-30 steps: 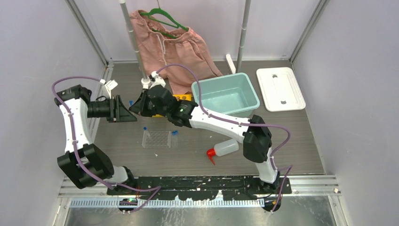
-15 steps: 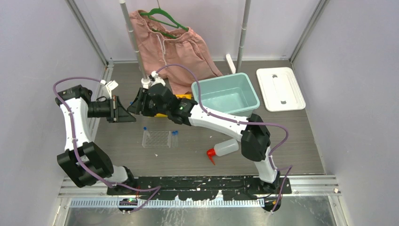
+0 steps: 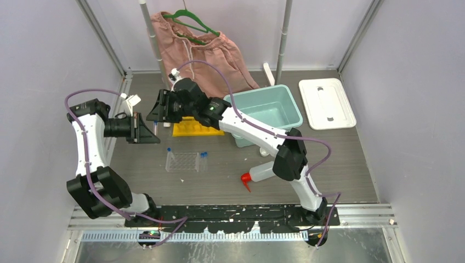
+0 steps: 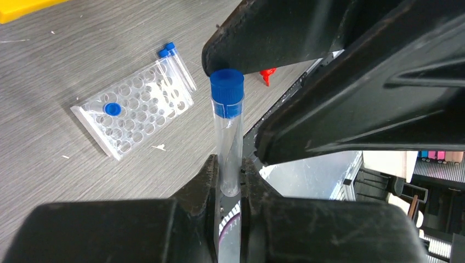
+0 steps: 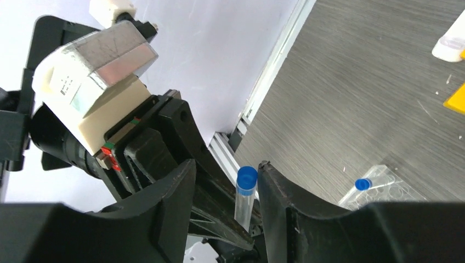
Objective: Organize the chemistry lab equipment
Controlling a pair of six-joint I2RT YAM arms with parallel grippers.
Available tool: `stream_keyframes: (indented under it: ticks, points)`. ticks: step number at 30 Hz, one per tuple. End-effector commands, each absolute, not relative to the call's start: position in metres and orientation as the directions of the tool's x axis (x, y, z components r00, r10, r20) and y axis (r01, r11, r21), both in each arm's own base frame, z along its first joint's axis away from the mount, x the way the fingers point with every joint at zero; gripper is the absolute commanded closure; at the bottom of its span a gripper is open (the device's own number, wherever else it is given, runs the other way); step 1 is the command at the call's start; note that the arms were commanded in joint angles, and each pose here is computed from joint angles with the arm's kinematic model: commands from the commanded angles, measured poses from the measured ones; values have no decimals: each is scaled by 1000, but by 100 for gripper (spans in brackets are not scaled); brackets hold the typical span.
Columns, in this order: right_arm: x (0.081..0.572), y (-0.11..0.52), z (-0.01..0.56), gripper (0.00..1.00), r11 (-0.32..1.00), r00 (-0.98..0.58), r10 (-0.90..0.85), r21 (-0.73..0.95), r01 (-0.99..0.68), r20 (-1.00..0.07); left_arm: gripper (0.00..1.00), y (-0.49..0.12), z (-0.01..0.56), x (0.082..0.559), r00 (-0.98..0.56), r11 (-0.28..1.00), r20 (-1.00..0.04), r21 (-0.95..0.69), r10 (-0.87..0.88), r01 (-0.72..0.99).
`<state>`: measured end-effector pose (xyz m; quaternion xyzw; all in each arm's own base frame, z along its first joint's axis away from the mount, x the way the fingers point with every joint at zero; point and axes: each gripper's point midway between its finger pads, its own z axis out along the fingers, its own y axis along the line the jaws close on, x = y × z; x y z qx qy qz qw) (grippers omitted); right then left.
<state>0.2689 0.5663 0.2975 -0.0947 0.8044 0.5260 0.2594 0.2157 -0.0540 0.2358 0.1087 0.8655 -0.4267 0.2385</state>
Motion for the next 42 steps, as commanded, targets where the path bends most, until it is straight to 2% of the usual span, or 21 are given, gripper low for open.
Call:
stream_keyframes:
  ticks: [1, 11, 13, 16, 17, 18, 19, 20, 21, 22, 29, 36, 42]
  points:
    - [245, 566, 311, 51, 374, -843, 10, 784, -495, -537, 100, -59, 242, 211, -843, 604, -538, -671, 4, 430]
    - [249, 565, 311, 64, 375, -842, 10, 783, -496, -539, 100, -60, 242, 209, -840, 605, -542, -664, 16, 440]
    - [249, 565, 312, 70, 373, -840, 11, 781, -500, -543, 100, -60, 242, 208, -839, 607, -544, -660, 21, 443]
    - [252, 563, 315, 86, 378, -826, 15, 768, -517, -564, 99, -59, 241, 208, -842, 611, -539, -658, 24, 439]
    - [253, 561, 314, 92, 387, -818, 17, 758, -525, -575, 90, -59, 240, 208, -843, 613, -537, -658, 25, 437]
    - [255, 558, 315, 98, 398, -807, 22, 746, -534, -590, 74, -58, 239, 208, -847, 615, -530, -660, 26, 432]
    - [258, 554, 315, 99, 413, -793, 33, 731, -544, -608, 56, -57, 239, 208, -849, 618, -527, -659, 28, 429]
    - [261, 549, 315, 99, 433, -777, 45, 713, -552, -628, 33, -56, 238, 209, -852, 623, -522, -657, 30, 425]
    - [265, 542, 317, 99, 453, -754, 58, 691, -564, -654, 21, -55, 237, 209, -853, 632, -520, -651, 32, 421]
    - [268, 536, 318, 99, 473, -730, 70, 667, -575, -679, 15, -52, 236, 211, -855, 646, -518, -641, 35, 415]
    - [274, 496, 314, 99, 604, -561, 92, 494, -626, -823, 1, -26, 229, 224, -870, 775, -492, -534, 40, 338]
    - [236, 513, 276, 99, 622, -358, -13, 273, -734, -934, 0, 9, 215, 243, -888, 875, -459, -441, -28, 200]
    - [220, 544, 244, 99, 573, -235, -5, 190, -798, -972, 0, 22, 202, 253, -905, 886, -418, -447, -82, 127]
